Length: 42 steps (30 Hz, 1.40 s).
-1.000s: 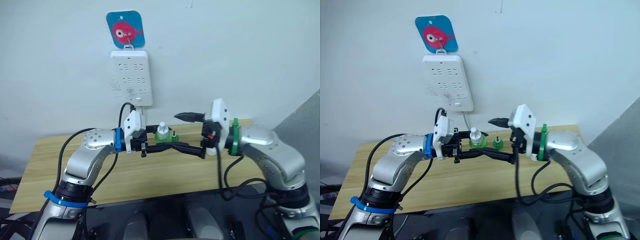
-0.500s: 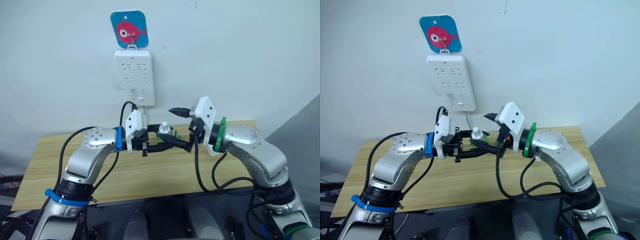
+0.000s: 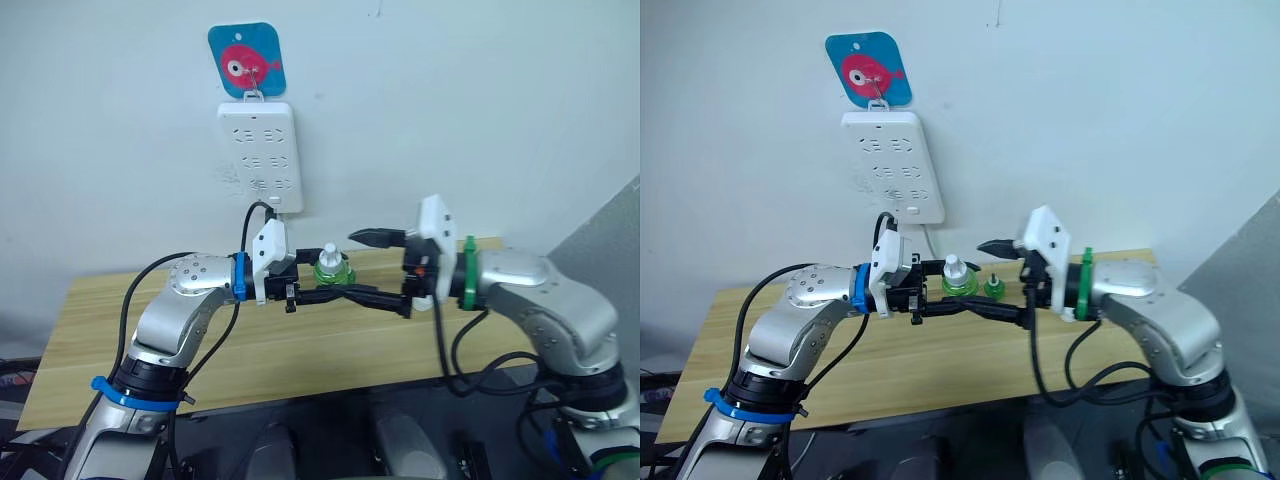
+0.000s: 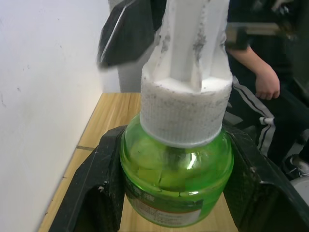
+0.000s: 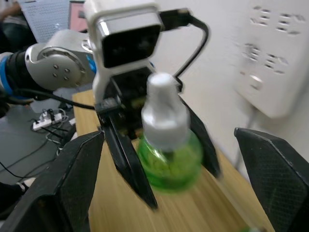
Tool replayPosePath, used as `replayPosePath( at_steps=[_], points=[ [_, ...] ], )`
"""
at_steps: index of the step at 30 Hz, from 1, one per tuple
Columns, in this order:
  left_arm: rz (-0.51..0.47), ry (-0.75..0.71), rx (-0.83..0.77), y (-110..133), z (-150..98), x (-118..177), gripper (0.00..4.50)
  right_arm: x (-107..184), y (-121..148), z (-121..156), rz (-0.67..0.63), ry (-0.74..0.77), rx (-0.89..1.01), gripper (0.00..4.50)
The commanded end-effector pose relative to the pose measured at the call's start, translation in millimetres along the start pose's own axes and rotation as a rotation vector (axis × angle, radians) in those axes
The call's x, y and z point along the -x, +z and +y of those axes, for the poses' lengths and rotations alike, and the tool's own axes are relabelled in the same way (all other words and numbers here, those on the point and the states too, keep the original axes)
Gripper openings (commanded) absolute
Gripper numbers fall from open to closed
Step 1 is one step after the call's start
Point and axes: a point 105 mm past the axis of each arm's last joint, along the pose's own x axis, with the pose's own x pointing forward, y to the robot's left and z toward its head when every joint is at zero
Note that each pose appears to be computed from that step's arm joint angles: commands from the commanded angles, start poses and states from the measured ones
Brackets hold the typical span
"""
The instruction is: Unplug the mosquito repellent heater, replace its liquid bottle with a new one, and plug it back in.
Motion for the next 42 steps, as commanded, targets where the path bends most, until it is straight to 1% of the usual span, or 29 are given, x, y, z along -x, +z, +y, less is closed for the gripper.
replayPosePath(
  at_steps=[1,5,7,9,11,14,19,22,27,32,35,39,42],
  points=[
    [-0.018,-0.017,-0.046,9,-2,-3,2.28,-9,13,-10,-0.048,-0.059,0.060,4.50],
    [-0.017,-0.021,-0.048,8,-3,-3,2.28,-9,18,-21,-0.078,-0.101,0.049,4.50],
    [-0.015,-0.019,-0.048,7,-3,-1,2.28,0,16,-26,-0.071,-0.110,0.023,4.50],
    [-0.014,-0.017,-0.047,6,-2,-1,2.28,11,9,-29,-0.031,-0.113,0.015,4.50],
    [-0.014,-0.015,-0.047,6,-2,0,2.28,21,3,-29,0.008,-0.099,0.018,4.50],
    [-0.015,-0.013,-0.047,5,-1,0,2.28,36,2,-24,0.043,-0.060,0.011,4.50],
    [-0.016,-0.012,-0.050,3,0,0,2.28,47,5,-14,0.069,-0.004,-0.005,4.50],
    [-0.016,-0.014,-0.050,3,-1,0,2.28,44,12,-9,0.038,0.016,-0.021,4.50],
    [-0.013,-0.022,-0.054,2,-2,-1,2.28,28,21,-1,-0.002,0.045,-0.030,4.50],
    [-0.015,-0.024,-0.056,2,-2,-2,2.28,6,22,-2,-0.010,0.046,0.016,4.50],
    [-0.016,-0.024,-0.057,2,-3,-3,2.28,-5,18,0,0.002,0.050,0.053,4.50],
    [-0.016,-0.026,-0.058,3,-4,-4,2.28,-14,15,-8,-0.002,0.018,0.080,4.50],
    [-0.016,-0.028,-0.059,3,-5,-4,2.28,-16,16,-19,-0.019,-0.034,0.077,4.50]
  ],
)
